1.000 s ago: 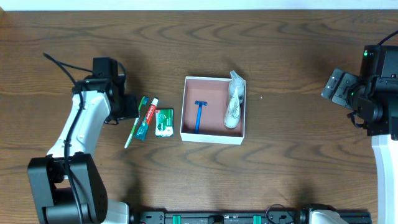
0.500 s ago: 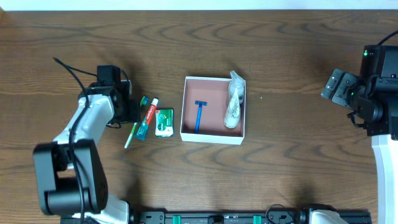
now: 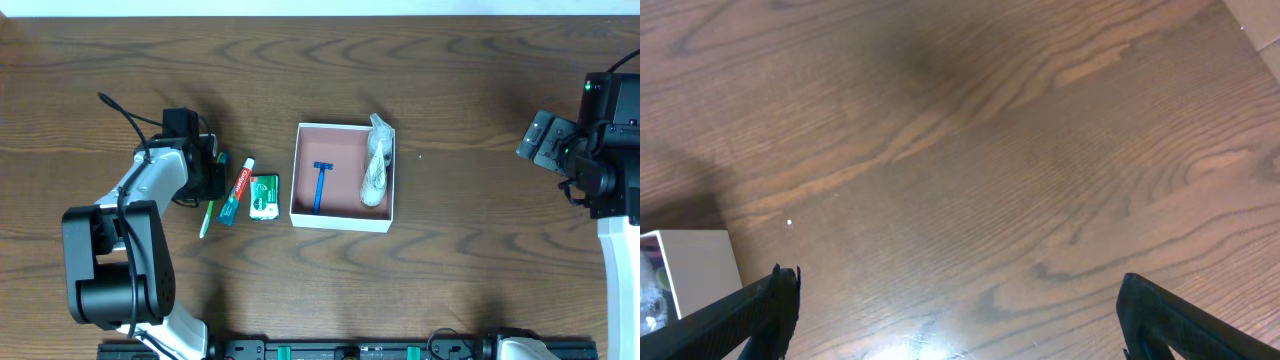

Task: Pack container
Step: 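Move the left gripper to the green toothbrush and grasp it, then lower the toothbrush into the box beside the razor, release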

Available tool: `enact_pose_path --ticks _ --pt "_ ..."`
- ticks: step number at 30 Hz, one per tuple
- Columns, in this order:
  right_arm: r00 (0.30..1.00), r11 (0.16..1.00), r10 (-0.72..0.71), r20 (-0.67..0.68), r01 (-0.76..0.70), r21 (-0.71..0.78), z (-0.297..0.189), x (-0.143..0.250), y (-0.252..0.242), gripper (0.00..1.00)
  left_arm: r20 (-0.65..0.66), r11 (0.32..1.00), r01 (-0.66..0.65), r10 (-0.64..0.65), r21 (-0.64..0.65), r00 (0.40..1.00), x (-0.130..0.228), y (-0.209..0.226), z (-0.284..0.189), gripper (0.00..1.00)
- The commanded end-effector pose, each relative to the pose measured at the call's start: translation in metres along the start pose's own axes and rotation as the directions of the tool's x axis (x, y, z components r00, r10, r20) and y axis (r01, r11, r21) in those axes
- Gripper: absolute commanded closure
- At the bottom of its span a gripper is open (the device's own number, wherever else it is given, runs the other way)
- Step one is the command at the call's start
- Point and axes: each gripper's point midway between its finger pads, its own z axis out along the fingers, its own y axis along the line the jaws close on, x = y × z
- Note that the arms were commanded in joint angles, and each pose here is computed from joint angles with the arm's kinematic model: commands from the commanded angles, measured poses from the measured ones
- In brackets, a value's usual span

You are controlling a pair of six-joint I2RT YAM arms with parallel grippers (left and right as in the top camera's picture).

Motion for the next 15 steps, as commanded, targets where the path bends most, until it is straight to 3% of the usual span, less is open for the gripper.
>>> enact_pose_path --ticks 1,3,8,11,15 --pt "1.000 1.000 -0.003 0.001 0.003 0.012 0.001 -0.001 -0.003 0.01 -0.022 1.000 -0.001 0.001 0.008 1.000 0.004 -0.001 0.007 0.89" --pt "1.000 1.000 -0.003 0.001 0.003 0.012 0.001 -0.001 -0.003 0.01 -0.023 1.000 -0.001 0.001 0.008 1.000 0.004 -0.001 0.007 0.94" --pt "1.000 1.000 -0.003 0.000 0.003 0.012 0.001 -0.001 -0.003 0.01 -0.010 0.999 0.031 -0.031 0.008 0.999 -0.002 -0.003 -0.009 0.94" --pt "1.000 1.000 -0.003 0.001 0.003 0.012 0.001 -0.001 -0.003 0.01 0.032 0.998 0.061 -0.061 0.015 0.998 -0.016 -0.008 -0.041 0.94" --pt "1.000 1.000 -0.003 0.001 0.003 0.012 0.001 -0.001 -0.003 0.01 0.135 0.994 -0.010 -0.005 0.113 0.991 -0.036 -0.046 -0.103 0.94"
